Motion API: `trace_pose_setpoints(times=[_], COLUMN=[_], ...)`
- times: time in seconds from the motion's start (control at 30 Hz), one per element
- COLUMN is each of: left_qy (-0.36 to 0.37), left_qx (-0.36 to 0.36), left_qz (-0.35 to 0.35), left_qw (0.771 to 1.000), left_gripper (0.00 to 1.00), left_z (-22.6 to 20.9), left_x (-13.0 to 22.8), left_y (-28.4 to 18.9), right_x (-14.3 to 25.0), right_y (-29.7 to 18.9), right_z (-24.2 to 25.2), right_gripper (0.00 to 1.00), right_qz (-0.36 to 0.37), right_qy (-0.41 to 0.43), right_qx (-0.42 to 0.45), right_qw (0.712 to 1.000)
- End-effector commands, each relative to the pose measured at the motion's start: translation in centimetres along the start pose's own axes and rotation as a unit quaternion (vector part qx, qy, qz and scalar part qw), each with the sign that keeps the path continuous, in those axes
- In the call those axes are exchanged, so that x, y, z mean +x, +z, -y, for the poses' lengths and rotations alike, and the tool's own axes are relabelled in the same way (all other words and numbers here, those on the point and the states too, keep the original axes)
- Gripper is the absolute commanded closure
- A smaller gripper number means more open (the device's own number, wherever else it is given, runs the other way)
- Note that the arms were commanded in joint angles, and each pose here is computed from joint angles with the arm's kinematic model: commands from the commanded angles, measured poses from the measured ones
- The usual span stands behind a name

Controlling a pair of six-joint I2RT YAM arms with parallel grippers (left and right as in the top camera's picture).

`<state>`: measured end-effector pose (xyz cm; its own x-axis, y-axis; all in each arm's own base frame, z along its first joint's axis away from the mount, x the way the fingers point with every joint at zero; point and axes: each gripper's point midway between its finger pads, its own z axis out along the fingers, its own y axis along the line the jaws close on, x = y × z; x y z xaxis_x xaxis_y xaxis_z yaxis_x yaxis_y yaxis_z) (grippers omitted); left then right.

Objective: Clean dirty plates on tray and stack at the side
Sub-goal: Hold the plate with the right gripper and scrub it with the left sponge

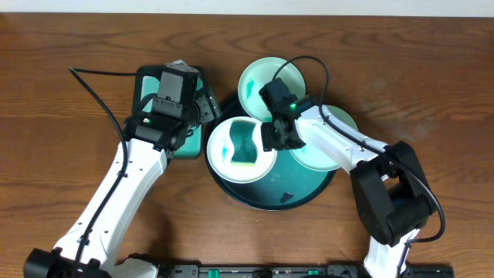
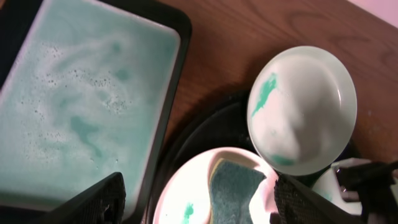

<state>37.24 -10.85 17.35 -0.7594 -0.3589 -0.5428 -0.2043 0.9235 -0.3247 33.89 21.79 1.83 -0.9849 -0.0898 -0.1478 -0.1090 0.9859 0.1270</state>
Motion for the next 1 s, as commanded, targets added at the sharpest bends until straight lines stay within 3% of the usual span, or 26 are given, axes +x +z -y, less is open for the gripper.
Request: trace_pose_setpoints(times=[0.0,0.1,0.33,0.5,0.6,0.73,0.97], left_qy=[0.008,0.007,0.012,0.029,0.041,0.051,0.067], left_qx=[0.014,0.034,0.039,0.059,0.057,0.051,0.047], left_qz=[-0.014,-0.036,-0.068,-0.109,-0.130,-0.153,-0.178], left_qw=[1.000,0.999,0.997,0.992,0.989,0.986,0.981], left_gripper=[0.23,0.23,0.23,0.23,0.23,0.35,0.36], left_z=[0.4,1.0,0.9,2.5,3.3,3.9,4.6], left_x=[0.4,1.4,3.5,5.9,7.6,9.4,11.5], left_y=[-0.2,0.0,0.8,1.7,3.0,4.4,5.4], right_x=[-0.6,-0.6,-0.1,-0.6,-0.6,-0.5,-0.4], right_y=[0.2,0.3,1.4,1.6,1.6,1.7,1.8], right_z=[0.4,0.4,0.7,0.7,0.7,0.7,0.8], right_gripper=[0.48,0.64,0.64,0.82,0.83,0.93,0.91], right_qz=[0.010,0.010,-0.002,0.005,0.006,0.005,0.004], right_qy=[-0.007,-0.009,-0.009,-0.008,-0.008,-0.008,-0.008], right_qx=[0.009,0.009,0.015,0.012,0.011,0.011,0.012], right_qw=[1.000,1.000,1.000,1.000,1.000,1.000,1.000])
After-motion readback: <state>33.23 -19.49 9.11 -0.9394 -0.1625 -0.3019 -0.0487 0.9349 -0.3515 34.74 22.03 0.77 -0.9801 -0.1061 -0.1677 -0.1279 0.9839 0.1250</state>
